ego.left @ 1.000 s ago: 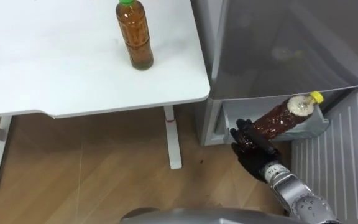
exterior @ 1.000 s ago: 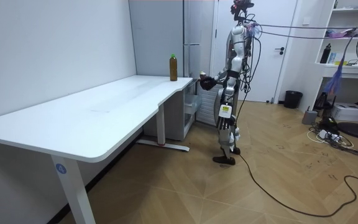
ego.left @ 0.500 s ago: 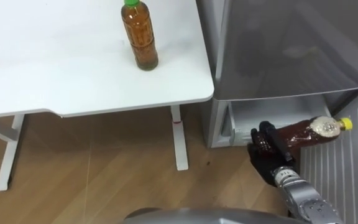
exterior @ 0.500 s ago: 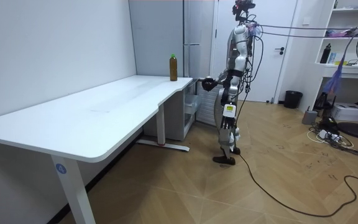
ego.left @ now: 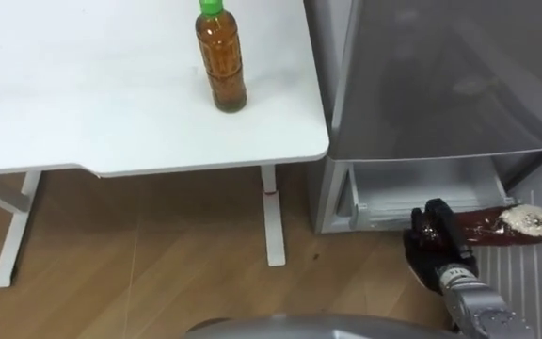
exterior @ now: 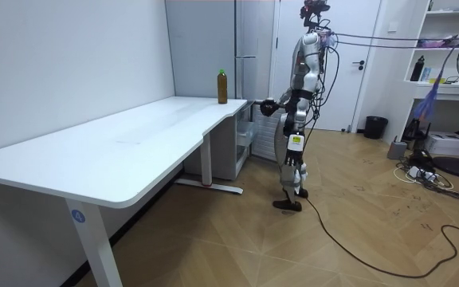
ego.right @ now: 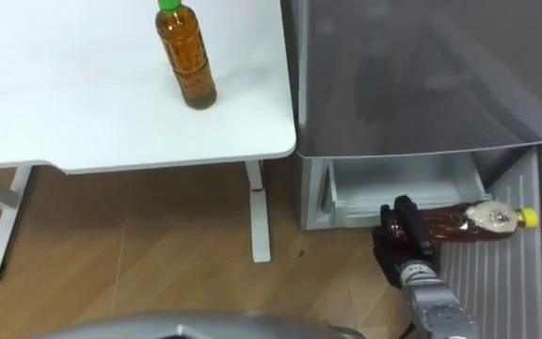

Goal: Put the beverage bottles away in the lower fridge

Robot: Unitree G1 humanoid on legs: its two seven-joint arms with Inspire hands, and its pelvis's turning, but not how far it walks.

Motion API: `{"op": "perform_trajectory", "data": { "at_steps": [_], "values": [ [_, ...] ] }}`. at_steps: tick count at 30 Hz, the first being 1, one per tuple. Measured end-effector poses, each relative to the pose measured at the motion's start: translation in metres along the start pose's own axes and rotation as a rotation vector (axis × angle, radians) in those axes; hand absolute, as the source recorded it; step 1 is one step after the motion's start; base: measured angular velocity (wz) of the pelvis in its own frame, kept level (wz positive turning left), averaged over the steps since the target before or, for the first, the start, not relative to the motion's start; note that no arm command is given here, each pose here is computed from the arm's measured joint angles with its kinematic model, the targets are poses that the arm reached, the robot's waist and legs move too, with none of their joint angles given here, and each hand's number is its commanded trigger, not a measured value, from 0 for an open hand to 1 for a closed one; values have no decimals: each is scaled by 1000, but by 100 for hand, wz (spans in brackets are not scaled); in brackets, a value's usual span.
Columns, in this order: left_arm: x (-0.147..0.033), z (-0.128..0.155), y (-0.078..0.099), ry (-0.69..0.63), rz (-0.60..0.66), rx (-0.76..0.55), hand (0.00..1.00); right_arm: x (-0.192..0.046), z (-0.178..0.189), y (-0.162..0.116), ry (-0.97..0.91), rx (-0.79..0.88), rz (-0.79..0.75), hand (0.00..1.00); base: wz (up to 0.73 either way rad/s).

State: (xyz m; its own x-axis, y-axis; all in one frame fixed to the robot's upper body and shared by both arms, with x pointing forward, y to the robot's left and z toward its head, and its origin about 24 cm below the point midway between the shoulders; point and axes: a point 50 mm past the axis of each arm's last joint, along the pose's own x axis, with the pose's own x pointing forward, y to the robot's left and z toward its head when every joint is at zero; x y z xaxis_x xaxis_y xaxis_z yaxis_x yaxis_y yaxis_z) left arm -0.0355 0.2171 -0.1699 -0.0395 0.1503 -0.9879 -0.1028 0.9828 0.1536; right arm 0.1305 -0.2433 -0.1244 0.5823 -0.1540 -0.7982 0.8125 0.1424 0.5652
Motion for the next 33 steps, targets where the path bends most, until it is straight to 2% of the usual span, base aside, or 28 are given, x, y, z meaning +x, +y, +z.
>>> {"op": "perform_trajectory", "data": {
  "at_steps": [5,8,12,15,22,27,33],
  "values": [
    [0,12,0,-29,-17,5,0,11,9,20,-25,21,13,100,14],
    [0,22,0,-51,-22,9,0,20,19,50,-42,14,52,100,6],
    [-1,47,10,-101,2,59,0,30,33,93,-68,0,116,100,1],
    [-1,58,12,-119,2,91,0,34,36,112,-65,-31,169,100,-4],
    [-4,91,4,-179,-9,150,0,35,52,117,-105,-32,113,100,-8],
    [-6,111,6,-208,6,180,0,35,50,144,-100,-63,152,100,3],
    [-7,116,5,-225,14,246,0,33,48,173,-96,-115,209,100,5]
  ]
}}
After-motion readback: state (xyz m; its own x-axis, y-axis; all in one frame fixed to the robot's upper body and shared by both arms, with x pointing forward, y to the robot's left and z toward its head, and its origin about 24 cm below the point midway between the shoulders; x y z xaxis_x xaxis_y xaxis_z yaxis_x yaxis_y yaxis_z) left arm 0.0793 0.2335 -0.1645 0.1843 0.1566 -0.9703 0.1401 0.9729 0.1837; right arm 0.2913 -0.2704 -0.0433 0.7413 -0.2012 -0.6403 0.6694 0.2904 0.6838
